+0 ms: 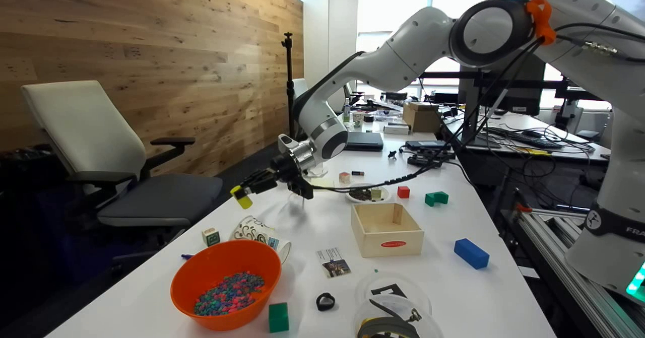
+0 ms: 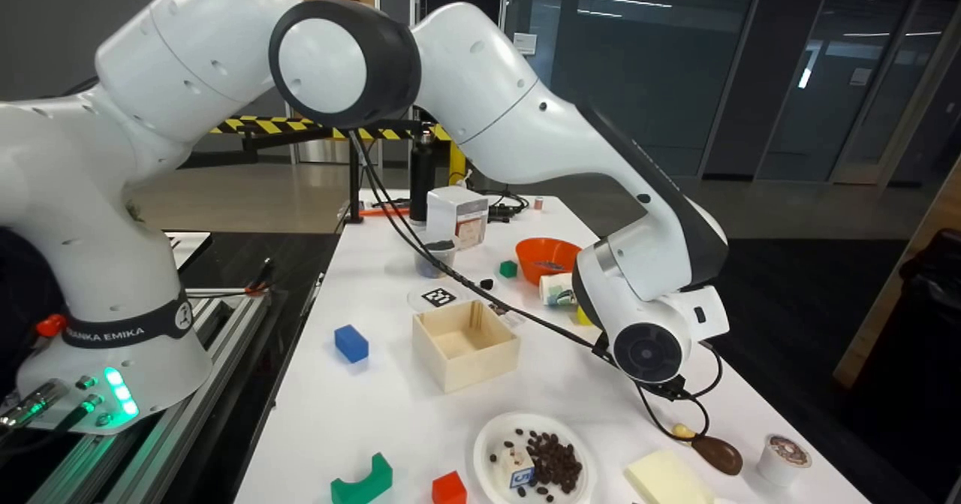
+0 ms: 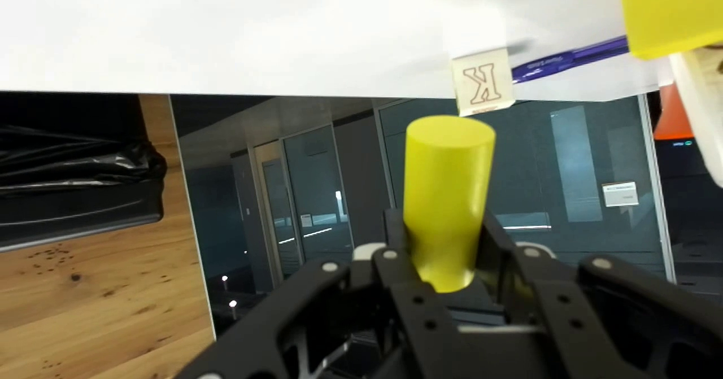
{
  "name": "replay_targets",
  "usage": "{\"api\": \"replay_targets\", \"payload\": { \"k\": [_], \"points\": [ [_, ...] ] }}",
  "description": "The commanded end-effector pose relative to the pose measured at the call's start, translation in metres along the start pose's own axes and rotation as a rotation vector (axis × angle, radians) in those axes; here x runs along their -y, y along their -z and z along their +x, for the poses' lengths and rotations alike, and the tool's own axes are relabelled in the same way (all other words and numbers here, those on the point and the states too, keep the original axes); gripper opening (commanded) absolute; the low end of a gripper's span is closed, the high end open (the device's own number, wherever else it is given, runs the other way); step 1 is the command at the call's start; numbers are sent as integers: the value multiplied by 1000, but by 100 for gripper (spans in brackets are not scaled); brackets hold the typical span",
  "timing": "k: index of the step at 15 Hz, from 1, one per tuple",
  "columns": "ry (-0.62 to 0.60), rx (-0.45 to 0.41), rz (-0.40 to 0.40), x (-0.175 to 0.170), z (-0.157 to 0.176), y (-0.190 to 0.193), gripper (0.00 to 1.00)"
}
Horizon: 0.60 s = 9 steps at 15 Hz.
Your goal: Put the right yellow block upright
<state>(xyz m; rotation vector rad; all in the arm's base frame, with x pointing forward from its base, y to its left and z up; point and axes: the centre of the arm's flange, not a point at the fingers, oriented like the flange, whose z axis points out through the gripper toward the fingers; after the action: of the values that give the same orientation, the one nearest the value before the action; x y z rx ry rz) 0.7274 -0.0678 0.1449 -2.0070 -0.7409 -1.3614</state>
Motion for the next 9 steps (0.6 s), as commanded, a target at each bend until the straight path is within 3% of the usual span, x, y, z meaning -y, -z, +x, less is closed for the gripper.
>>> {"api": "replay_targets", "payload": {
  "k": [1,9],
  "points": [
    [-37,-34,4,-4,0,-17,8],
    [-12,-31,17,-3,5,-30,8]
  ]
}}
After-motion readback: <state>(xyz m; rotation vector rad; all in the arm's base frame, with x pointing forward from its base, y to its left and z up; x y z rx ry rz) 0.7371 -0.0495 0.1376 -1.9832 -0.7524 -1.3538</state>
